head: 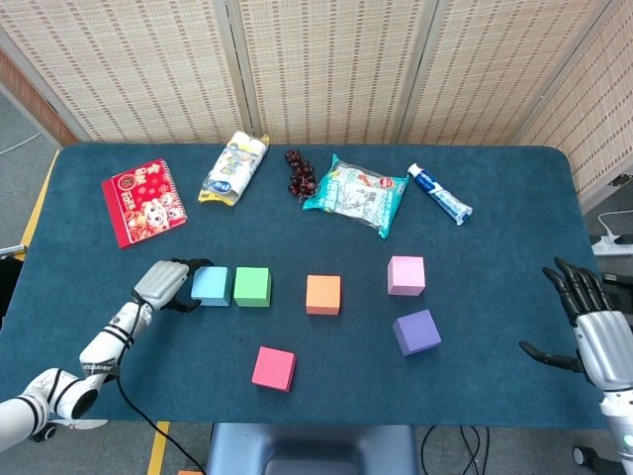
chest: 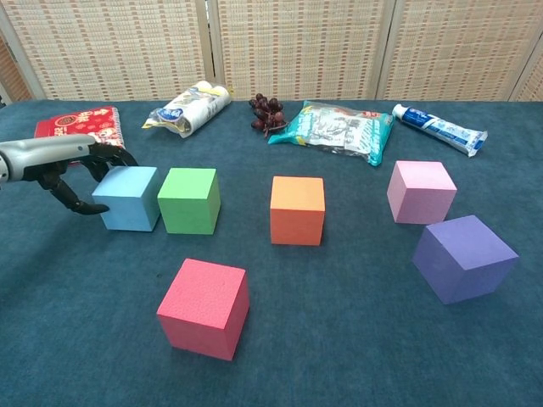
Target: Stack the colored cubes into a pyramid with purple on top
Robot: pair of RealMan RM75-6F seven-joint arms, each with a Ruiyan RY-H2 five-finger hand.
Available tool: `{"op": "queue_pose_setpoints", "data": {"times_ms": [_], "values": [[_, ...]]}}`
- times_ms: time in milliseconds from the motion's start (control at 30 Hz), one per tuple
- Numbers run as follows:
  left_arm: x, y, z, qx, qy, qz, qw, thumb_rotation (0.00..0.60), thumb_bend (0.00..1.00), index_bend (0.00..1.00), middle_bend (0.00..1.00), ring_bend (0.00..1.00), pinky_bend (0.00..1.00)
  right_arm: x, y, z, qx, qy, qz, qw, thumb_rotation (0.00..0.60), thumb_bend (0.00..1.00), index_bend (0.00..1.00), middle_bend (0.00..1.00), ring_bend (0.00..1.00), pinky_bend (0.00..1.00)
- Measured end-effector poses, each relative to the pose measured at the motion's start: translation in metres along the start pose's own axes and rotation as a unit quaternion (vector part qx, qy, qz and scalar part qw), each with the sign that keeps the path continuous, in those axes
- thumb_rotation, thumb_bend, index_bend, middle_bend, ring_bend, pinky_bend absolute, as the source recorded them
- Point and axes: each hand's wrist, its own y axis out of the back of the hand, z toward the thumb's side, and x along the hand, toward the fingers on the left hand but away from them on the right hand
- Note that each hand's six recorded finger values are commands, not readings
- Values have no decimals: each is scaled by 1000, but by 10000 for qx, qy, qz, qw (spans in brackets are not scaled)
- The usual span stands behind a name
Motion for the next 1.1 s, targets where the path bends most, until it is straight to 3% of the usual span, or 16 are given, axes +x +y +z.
{"op": "queue_pose_setpoints", "data": {"times_ms": [433,1100], "values": [[14,-5,17,132,-147,79,9998,600,343,214,297,290,277,6,2,-6,-17,-89,-46,9999,600,67,0,34,0,54],[17,-8,26,-193,-87,-75,9997,600,344,185,278,290,269,7,1,-11,-33,-129,-62,9999,600,67,0,34,0,54]]}}
